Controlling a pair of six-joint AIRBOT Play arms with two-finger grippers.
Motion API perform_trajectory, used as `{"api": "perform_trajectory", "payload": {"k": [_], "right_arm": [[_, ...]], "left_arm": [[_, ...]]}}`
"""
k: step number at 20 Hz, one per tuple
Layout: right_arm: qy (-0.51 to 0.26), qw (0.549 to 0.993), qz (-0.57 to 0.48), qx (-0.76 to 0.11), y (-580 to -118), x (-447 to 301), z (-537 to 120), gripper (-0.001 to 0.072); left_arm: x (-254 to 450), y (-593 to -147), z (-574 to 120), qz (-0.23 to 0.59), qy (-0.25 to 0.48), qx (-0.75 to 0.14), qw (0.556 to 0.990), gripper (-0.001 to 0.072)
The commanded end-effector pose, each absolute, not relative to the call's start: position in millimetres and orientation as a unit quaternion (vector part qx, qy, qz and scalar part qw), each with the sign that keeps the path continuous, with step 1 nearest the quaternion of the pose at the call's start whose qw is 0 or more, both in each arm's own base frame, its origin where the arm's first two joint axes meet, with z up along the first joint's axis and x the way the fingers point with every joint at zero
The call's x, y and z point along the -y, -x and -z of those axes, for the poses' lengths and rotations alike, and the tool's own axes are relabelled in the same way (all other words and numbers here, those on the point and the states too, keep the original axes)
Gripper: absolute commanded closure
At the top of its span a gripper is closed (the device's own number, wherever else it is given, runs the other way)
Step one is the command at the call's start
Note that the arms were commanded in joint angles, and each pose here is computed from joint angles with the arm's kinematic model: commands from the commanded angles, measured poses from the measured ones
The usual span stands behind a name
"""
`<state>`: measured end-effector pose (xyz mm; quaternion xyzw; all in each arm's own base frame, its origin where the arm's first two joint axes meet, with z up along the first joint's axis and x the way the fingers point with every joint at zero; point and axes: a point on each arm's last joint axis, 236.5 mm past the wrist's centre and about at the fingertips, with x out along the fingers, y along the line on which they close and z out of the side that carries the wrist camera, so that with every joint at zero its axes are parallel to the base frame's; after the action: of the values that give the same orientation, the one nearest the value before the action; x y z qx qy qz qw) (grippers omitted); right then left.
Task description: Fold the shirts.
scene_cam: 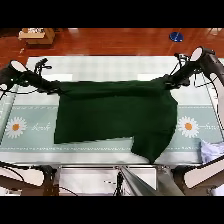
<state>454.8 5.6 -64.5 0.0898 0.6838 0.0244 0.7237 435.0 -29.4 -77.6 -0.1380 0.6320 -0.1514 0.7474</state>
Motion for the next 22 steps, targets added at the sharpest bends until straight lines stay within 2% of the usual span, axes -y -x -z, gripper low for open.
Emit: {"api": "perform_trajectory", "payload": {"k": [1, 5, 6, 7, 8, 10, 11, 12, 13, 14, 17, 19, 21, 22], "right_arm": [[-0.096, 0.705, -0.012, -0.703, -443.1, -3.5, 70.9, 0.0685], [-0.102, 0.683, -0.014, -0.723, -432.3, -7.0, 78.9, 0.0682], [-0.109, 0.680, -0.020, -0.724, -432.3, -11.1, 80.6, 0.0599], [-0.112, 0.680, -0.028, -0.724, -432.6, -15.0, 80.6, 0.0482], [-0.108, 0.682, -0.045, -0.722, -433.3, -18.7, 79.0, 0.0443], [-0.081, 0.684, -0.059, -0.722, -429.3, -13.1, 68.7, 0.0440], [-0.046, 0.685, -0.064, -0.724, -423.2, -2.1, 57.2, 0.0335], [-0.003, 0.683, -0.051, -0.728, -415.2, 17.5, 43.5, 0.0256], [0.044, 0.677, -0.019, -0.735, -403.6, 47.5, 26.7, 0.0214], [0.046, 0.680, 0.017, -0.732, -396.7, 69.7, 10.3, 0.0197], [-0.060, 0.694, 0.021, -0.717, -371.9, 82.8, -7.2, 0.0198], [-0.144, 0.689, -0.020, -0.710, -346.3, 65.3, 8.8, 0.0198], [-0.206, 0.676, -0.063, -0.705, -311.1, 43.0, 30.0, 0.0198], [-0.231, 0.679, -0.078, -0.693, -297.6, 32.9, 38.7, 0.0198]], "left_arm": [[40.6, -425.8, 83.4, 0.154, 0.145, -0.652, 0.728, 0.0687], [41.9, -425.7, 84.5, 0.142, 0.152, -0.656, 0.726, 0.0687], [41.7, -425.9, 84.2, 0.142, 0.152, -0.655, 0.726, 0.0686], [42.0, -426.0, 83.0, 0.142, 0.153, -0.656, 0.726, 0.0680], [42.4, -426.0, 80.0, 0.144, 0.152, -0.656, 0.725, 0.0589], [38.9, -430.0, 64.3, 0.151, 0.150, -0.654, 0.726, 0.0247], [32.6, -434.1, 50.7, 0.153, 0.149, -0.649, 0.730, 0.0111], [21.0, -437.7, 32.7, 0.151, 0.149, -0.643, 0.736, 0.0083], [3.7, -437.3, 15.0, 0.143, 0.144, -0.639, 0.742, 0.0083], [-15.8, -429.4, 3.5, 0.128, 0.139, -0.642, 0.743, 0.0083], [-53.6, -384.0, -2.6, 0.086, 0.190, -0.654, 0.727, 0.0083], [-38.8, -339.9, 17.7, 0.097, 0.262, -0.665, 0.692, 0.0084], [-13.7, -290.4, 41.5, 0.121, 0.305, -0.689, 0.646, 0.0083], [4.2, -272.7, 47.7, 0.148, 0.323, -0.684, 0.637, 0.0084]]}}
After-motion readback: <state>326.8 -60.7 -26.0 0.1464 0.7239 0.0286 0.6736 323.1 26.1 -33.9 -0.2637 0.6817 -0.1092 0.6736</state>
